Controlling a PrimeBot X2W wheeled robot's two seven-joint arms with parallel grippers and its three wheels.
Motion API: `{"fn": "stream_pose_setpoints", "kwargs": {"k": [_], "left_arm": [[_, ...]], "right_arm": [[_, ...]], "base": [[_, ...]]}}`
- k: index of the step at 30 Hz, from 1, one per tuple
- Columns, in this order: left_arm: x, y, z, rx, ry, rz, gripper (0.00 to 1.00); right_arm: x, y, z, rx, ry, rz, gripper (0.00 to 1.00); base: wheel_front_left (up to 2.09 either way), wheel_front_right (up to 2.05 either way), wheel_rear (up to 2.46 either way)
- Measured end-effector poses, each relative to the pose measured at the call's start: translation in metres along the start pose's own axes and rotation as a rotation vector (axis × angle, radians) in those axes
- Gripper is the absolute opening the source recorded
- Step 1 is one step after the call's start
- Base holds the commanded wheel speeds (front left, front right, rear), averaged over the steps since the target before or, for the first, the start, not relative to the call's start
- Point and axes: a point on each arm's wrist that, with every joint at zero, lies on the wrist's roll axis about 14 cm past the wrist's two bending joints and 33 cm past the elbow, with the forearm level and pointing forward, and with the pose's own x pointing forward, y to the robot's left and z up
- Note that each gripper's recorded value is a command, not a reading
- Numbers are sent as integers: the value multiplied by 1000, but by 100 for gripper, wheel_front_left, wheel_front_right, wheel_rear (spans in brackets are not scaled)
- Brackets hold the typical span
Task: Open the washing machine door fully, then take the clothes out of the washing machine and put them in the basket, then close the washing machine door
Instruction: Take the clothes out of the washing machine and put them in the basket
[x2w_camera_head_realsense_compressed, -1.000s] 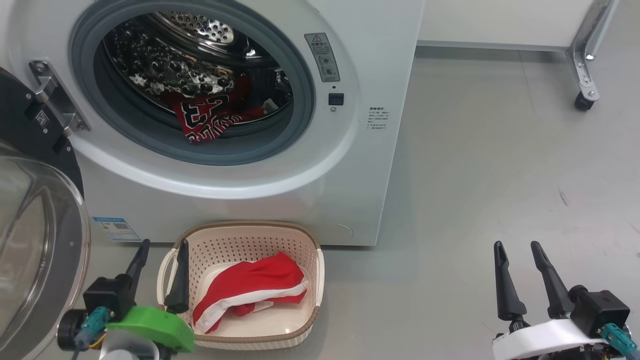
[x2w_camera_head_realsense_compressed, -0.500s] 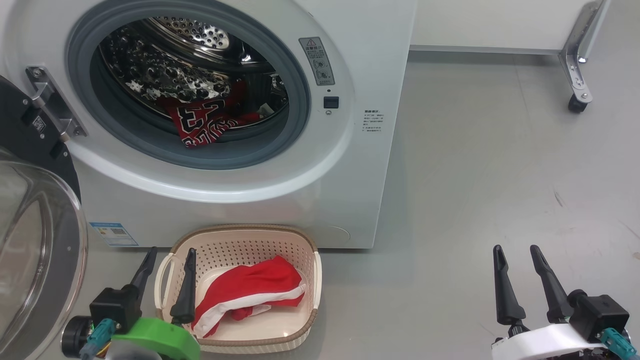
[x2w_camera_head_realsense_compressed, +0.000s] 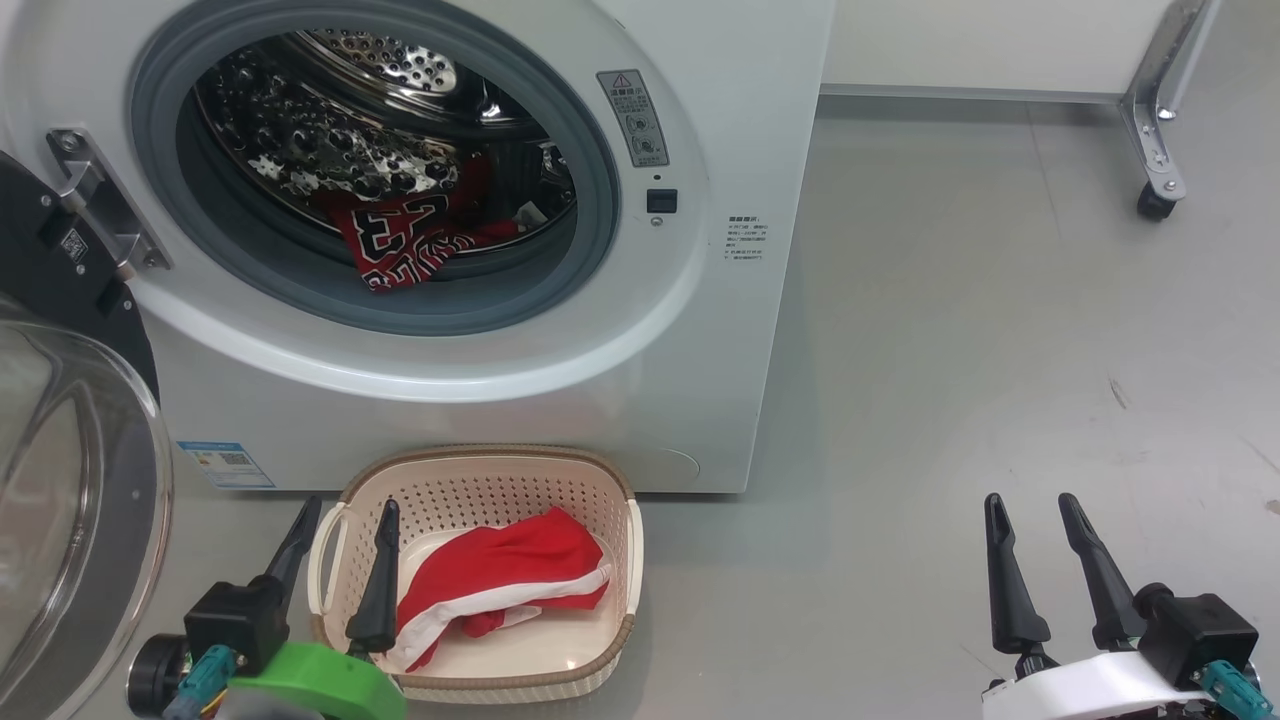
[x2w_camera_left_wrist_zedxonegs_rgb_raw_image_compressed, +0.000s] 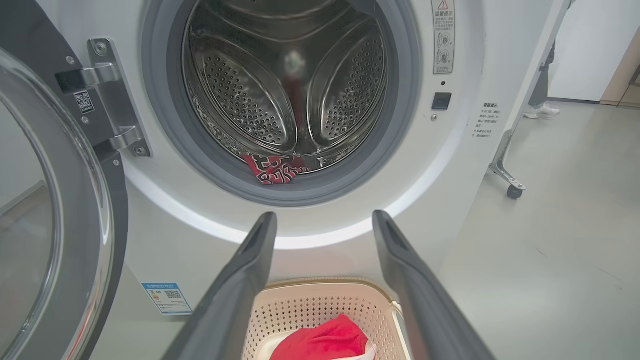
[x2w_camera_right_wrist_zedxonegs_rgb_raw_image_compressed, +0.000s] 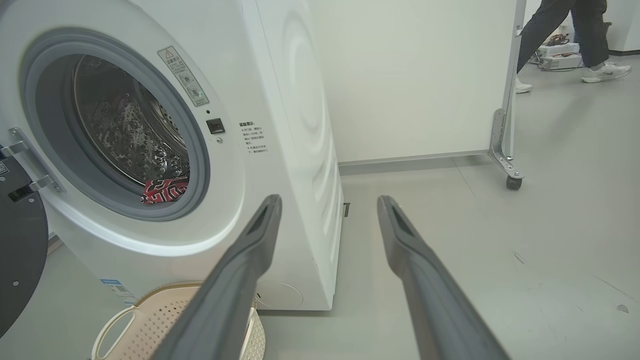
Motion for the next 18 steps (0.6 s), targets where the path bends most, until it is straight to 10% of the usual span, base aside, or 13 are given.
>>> {"fn": "stream_pose_setpoints", "kwargs": {"k": [18], "left_arm": [[0,-5,1,-8,-5,-14,100]], "right_arm": [[1,0,1,0,-2,1,100]], "base": [[0,0,0]]}}
